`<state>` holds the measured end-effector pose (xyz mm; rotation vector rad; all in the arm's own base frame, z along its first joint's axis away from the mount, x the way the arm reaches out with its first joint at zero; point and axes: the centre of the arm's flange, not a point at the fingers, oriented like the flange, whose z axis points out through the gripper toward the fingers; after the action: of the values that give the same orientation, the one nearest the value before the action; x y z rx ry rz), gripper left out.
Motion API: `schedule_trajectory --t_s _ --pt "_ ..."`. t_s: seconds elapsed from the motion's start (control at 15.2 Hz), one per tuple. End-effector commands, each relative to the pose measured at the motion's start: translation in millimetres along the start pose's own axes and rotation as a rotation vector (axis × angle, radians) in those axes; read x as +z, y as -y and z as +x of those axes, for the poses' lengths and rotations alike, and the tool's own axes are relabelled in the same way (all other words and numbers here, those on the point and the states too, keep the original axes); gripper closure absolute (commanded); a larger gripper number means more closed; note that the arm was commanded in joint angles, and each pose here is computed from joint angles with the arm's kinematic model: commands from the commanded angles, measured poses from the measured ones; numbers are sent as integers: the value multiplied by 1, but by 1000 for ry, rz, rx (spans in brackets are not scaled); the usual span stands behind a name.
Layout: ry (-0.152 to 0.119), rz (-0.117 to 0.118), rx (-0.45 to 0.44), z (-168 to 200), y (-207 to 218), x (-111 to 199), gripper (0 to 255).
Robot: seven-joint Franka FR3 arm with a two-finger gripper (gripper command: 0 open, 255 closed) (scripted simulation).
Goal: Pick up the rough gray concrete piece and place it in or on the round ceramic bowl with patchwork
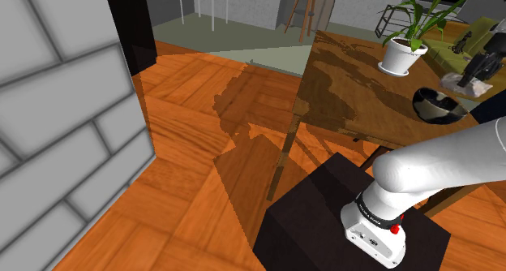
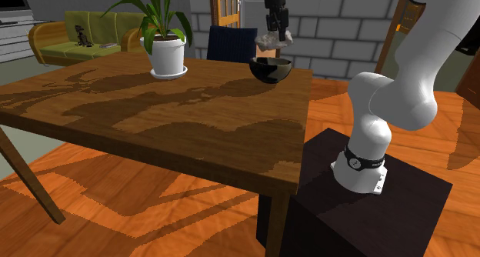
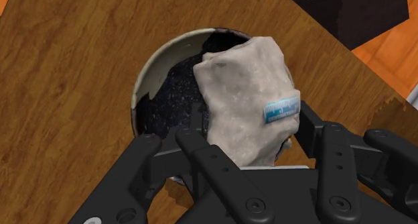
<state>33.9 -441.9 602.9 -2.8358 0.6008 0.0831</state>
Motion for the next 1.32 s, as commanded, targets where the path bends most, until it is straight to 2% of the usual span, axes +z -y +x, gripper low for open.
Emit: schedule_trajectory --t_s 0.0,0.4,0.86,0.92,1.25 --pt "0 0 0 2 -2 11 255" --pt "0 0 0 5 -9 41 255" --pt "0 0 0 5 -9 41 255" --pt "0 0 0 5 -9 41 0" --pt "0 0 0 5 -9 41 0"
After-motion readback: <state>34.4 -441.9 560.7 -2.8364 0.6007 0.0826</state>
